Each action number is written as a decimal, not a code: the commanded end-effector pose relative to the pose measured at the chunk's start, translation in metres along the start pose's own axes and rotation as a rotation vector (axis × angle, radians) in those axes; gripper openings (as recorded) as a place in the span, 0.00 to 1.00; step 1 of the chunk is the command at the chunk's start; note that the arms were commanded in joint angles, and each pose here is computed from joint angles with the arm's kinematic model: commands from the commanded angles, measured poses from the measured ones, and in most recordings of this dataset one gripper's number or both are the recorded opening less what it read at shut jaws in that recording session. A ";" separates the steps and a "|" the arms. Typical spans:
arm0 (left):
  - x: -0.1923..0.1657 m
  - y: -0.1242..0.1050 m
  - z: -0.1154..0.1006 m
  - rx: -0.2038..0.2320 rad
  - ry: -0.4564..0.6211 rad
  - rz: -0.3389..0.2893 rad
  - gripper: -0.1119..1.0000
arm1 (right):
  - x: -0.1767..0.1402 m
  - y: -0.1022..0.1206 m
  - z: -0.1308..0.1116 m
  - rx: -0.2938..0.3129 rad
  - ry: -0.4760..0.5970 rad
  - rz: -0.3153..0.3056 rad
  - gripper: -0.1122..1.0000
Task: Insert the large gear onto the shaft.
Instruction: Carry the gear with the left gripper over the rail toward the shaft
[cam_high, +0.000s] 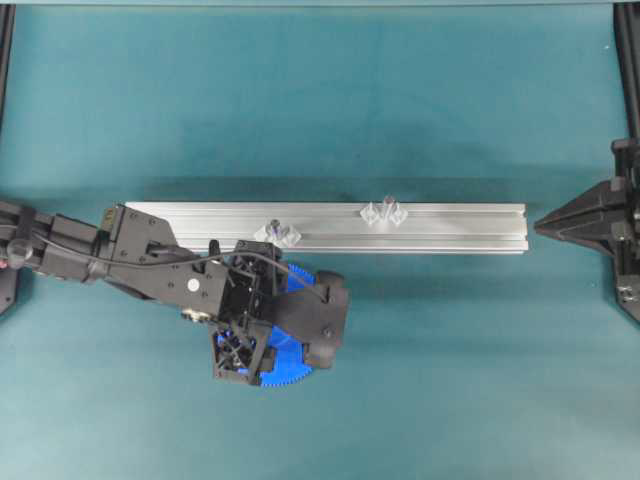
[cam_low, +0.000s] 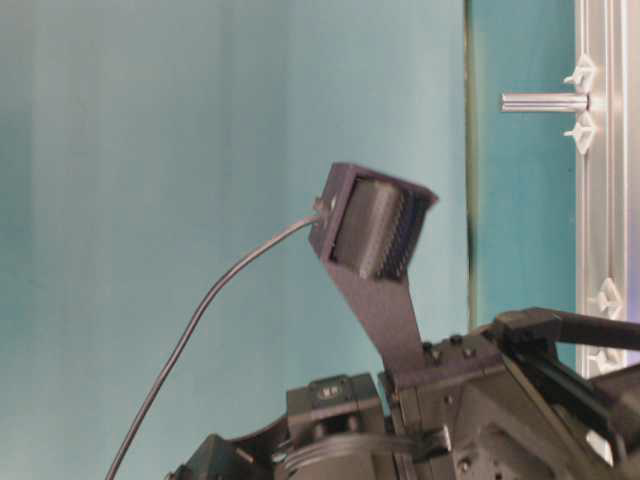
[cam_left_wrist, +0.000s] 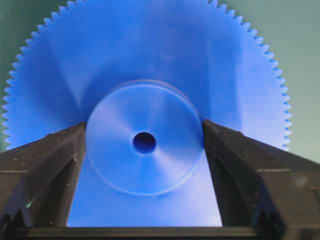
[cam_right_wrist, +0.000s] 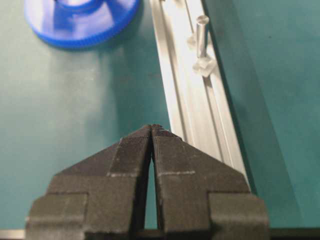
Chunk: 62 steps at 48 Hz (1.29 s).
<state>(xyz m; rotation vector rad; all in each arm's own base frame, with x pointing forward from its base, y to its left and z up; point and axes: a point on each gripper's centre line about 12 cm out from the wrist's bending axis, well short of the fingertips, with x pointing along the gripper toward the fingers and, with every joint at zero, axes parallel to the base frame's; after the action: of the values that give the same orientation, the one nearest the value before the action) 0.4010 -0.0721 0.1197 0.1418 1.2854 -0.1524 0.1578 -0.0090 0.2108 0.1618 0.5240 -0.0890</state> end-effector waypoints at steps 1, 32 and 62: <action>-0.015 -0.013 0.008 0.036 -0.040 -0.011 0.81 | 0.000 0.000 0.004 0.007 -0.008 -0.001 0.19; -0.074 0.024 0.053 0.057 -0.194 0.031 0.81 | -0.006 0.001 0.006 0.006 -0.037 0.004 0.19; -0.130 0.095 0.091 0.119 -0.358 0.153 0.81 | -0.007 0.000 0.005 0.002 -0.041 0.003 0.19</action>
<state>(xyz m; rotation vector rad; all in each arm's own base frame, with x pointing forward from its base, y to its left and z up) 0.4649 0.0061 0.2390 0.2870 0.9908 -0.1317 0.1530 -0.0085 0.2154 0.1559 0.4937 -0.0851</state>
